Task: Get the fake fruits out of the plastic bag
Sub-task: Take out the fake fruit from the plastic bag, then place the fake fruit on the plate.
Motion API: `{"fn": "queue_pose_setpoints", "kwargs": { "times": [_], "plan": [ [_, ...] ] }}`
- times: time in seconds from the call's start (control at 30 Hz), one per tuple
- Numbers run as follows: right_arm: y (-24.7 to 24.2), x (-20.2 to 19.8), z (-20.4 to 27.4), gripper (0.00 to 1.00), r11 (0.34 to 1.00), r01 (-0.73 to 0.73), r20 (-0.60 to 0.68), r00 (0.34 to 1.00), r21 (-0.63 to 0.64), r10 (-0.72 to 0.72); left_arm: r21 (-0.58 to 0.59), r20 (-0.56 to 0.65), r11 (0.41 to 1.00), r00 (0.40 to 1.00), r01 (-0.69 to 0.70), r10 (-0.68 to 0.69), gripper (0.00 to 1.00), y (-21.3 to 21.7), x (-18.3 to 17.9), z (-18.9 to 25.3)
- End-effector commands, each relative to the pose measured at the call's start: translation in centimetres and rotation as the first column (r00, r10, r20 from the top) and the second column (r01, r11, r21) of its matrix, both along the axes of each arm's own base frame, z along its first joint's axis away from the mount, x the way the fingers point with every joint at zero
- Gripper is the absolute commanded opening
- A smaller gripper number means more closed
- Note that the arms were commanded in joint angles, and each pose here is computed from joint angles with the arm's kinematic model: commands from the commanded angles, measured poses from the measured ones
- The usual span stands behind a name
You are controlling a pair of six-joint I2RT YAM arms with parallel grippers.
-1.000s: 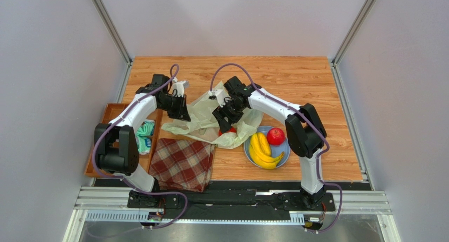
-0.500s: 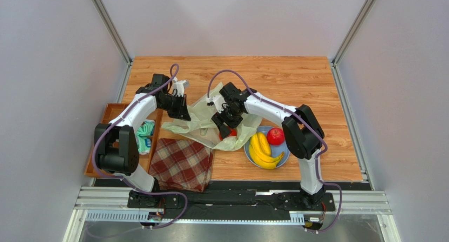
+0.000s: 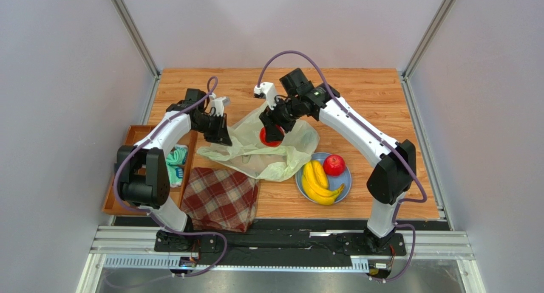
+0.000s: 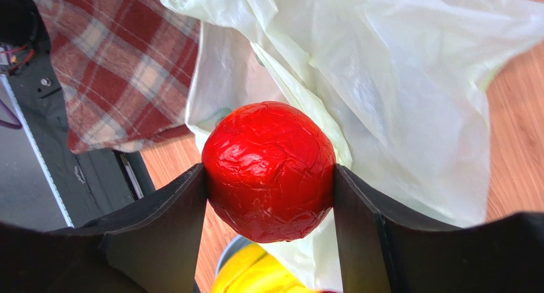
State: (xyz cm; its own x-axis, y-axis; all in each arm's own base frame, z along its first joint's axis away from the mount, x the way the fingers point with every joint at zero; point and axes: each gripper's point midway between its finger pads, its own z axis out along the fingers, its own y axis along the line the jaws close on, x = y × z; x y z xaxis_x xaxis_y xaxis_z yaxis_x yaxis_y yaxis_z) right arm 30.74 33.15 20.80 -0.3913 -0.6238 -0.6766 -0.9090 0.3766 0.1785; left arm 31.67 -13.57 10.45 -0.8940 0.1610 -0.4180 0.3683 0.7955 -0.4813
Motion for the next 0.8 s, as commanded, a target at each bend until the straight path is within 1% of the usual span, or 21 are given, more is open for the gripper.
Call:
{"fn": "queue_pose_setpoints", "kwargs": {
  "times": [0.0,0.03,0.1,0.13,0.2,0.23,0.27,0.33,0.43,0.5,0.63,0.67,0.77],
  "plan": [
    [-6.4,-0.1,1.8,0.57,0.996,0.060,0.074,0.996,-0.060,-0.055,-0.034,0.060,0.999,0.998,0.015,-0.013,0.00,-0.6,1.2,1.9],
    [-8.1,-1.0,1.2,0.57,0.994,0.052,0.068,0.997,-0.095,-0.046,-0.039,0.063,0.999,0.998,0.017,-0.014,0.00,-0.6,1.1,2.0],
    [-12.3,-2.1,2.1,0.57,0.987,0.056,0.155,0.987,-0.149,-0.033,-0.050,0.067,0.998,0.998,0.024,-0.020,0.00,-0.8,1.0,1.9],
    [-14.3,-4.1,-0.2,0.57,0.976,0.042,0.101,0.995,-0.212,-0.021,-0.054,0.066,0.998,0.998,0.025,-0.021,0.00,-0.8,0.9,2.0],
    [-17.4,-5.4,-1.7,0.57,0.960,0.041,0.104,0.995,-0.278,-0.012,-0.063,0.053,0.998,0.999,0.007,-0.004,0.00,-1.0,1.0,2.0],
    [-19.2,-7.0,-2.5,0.57,0.951,0.055,0.096,0.995,-0.304,-0.027,-0.063,0.051,0.998,0.999,0.006,-0.002,0.00,-1.0,1.1,2.0],
    [-20.4,-7.5,-3.1,0.57,0.940,0.071,0.097,0.994,-0.335,-0.040,-0.061,0.048,0.998,0.999,0.009,-0.006,0.00,-1.0,1.1,1.9],
    [-22.2,-8.7,-4.1,0.57,0.930,0.084,0.105,0.993,-0.357,-0.050,-0.061,0.044,0.998,0.999,0.007,-0.005,0.00,-1.0,1.3,1.8],
    [-23.5,-8.4,-5.1,0.56,0.915,0.131,0.140,0.987,-0.381,-0.083,-0.062,0.036,0.998,0.999,0.008,-0.005,0.00,-1.0,1.4,1.5],
    [-23.8,-8.6,-6.5,0.56,0.911,0.132,0.119,0.989,-0.390,-0.092,-0.063,0.036,0.998,0.999,0.010,-0.008,0.00,-1.1,1.5,1.5],
    [-23.7,-8.5,-8.8,0.54,0.910,0.096,0.115,0.992,-0.403,-0.054,-0.056,0.036,0.998,0.999,0.013,-0.011,0.00,-1.0,1.4,1.4],
    [-24.1,-9.2,-10.1,0.54,0.904,0.081,0.089,0.995,-0.419,-0.047,-0.053,0.037,0.999,0.999,0.014,-0.012,0.00,-0.9,1.4,1.3],
    [-24.0,-9.4,-11.1,0.54,0.908,0.059,0.085,0.996,-0.414,-0.026,-0.053,0.040,0.998,0.999,0.015,-0.012,0.00,-0.9,1.2,1.1]
  ]
}}
